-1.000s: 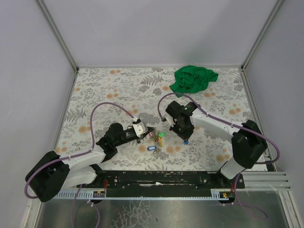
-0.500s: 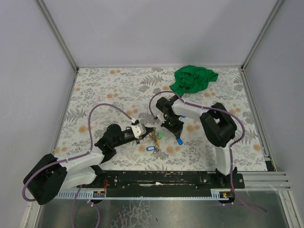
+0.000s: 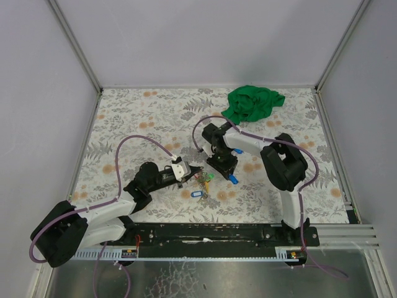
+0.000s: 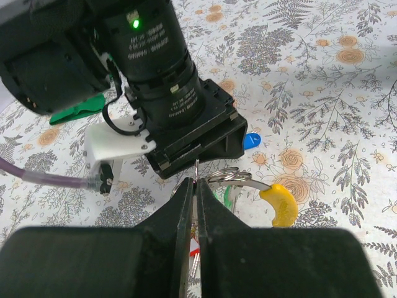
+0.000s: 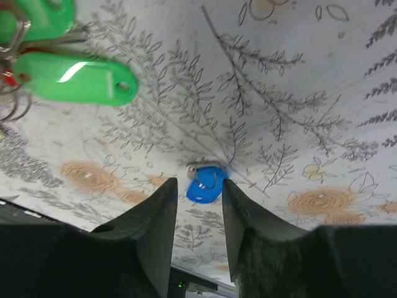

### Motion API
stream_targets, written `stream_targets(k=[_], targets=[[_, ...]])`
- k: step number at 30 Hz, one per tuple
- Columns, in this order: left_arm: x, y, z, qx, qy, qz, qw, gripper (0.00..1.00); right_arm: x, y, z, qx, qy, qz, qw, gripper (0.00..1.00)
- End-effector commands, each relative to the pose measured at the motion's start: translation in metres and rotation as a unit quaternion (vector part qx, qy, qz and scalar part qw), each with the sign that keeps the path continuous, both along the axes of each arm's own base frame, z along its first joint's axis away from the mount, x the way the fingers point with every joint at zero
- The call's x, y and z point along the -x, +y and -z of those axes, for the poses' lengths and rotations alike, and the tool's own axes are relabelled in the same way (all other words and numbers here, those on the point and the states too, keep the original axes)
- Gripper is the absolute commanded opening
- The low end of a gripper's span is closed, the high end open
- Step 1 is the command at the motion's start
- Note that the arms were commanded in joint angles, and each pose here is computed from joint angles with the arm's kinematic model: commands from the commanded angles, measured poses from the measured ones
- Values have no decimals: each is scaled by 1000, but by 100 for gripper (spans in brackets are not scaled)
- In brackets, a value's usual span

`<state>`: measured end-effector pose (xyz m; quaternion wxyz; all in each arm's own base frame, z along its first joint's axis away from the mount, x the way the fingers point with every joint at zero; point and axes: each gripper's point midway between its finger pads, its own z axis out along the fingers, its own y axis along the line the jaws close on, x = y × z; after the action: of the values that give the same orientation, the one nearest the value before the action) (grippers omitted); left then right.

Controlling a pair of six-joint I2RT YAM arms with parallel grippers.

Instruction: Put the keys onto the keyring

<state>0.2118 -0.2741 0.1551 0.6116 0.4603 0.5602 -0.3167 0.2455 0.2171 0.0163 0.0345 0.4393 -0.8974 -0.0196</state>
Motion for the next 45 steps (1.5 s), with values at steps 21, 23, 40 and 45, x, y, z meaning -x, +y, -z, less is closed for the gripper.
stream_targets(k=[21,23,40,45], targets=[[2,-5,-22,30,-35,15,999,0,-18,20,-57,-311,-238,-1,920,39],[2,-5,-22,30,-35,15,999,0,-18,18,-50,-304,-232,-3,924,39],[5,-6,-20,28,-35,24,999,0,-15,10,-17,-257,-175,1,950,36],[5,-6,-22,29,-36,23,999,0,-18,9,-15,-250,-179,8,951,29]])
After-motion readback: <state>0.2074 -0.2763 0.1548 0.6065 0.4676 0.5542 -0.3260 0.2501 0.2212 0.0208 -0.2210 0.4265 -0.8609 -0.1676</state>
